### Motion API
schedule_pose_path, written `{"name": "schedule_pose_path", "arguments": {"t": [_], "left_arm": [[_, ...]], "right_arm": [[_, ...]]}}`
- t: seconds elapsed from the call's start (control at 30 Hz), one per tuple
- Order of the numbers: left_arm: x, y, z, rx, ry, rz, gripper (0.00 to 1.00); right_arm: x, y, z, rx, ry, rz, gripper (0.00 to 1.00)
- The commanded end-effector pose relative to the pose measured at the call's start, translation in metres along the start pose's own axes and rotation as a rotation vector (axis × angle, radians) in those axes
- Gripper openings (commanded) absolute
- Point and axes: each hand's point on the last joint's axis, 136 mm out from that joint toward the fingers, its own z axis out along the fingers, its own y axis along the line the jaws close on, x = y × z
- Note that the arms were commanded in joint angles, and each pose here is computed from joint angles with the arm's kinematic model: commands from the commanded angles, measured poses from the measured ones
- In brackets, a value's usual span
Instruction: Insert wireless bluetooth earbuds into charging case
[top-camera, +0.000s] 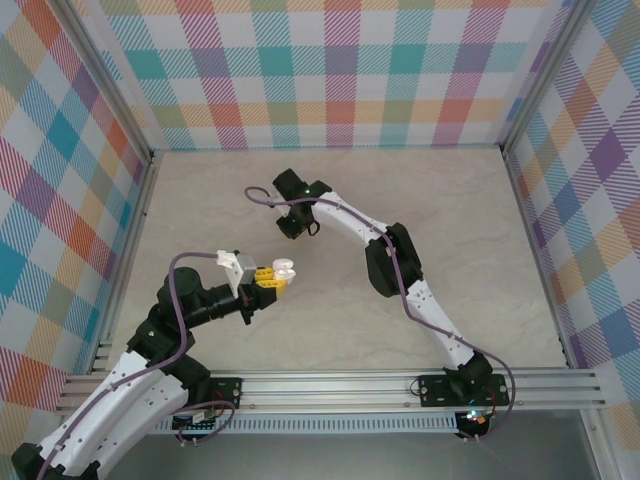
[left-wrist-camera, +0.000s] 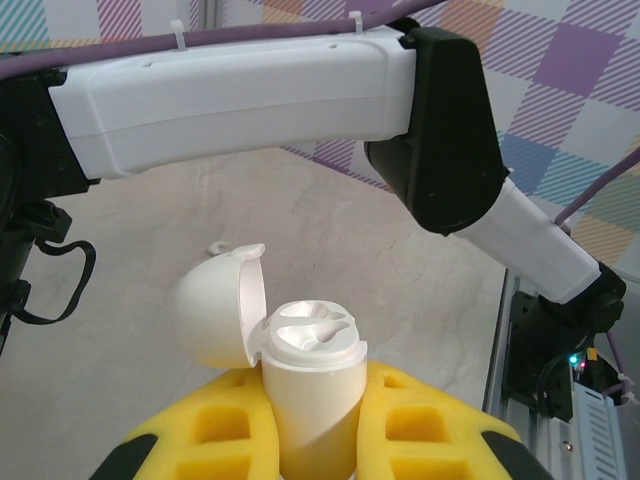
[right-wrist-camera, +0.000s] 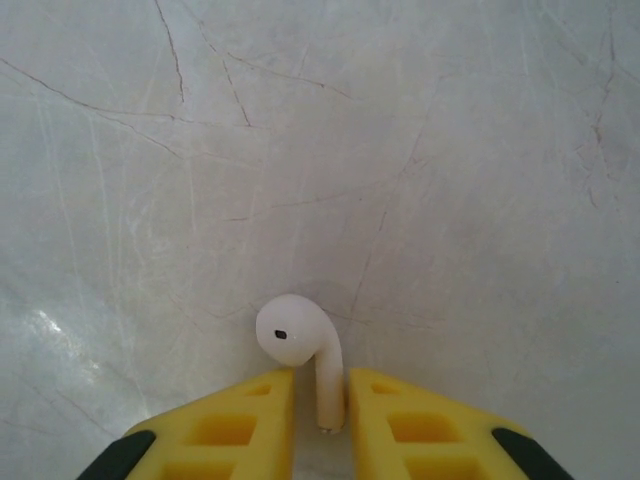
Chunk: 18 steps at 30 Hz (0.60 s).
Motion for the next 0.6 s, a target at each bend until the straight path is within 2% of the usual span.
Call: {"name": "schedule_pose_path", "arguments": {"t": [0.0,0.37,0.57], "left_arm": [[-0.012,-0.004,-0.001,0.013,-0.032,0.022,0.0],[-0.012,-0.003,-0.001,0.005,-0.03,0.02,0.0],[-0.011,-0.003,0.001,0.01,-0.031,0.011,0.0]], "right_arm": [[0.023,0.001,0.009,0.012,0.079,-0.017,0.17],[0.03,-0.006,-0.007,-0.005,0.068,0.045,0.1],[0.068,-0.022,-0.035,0.006,0.104,0.214,0.09]]}}
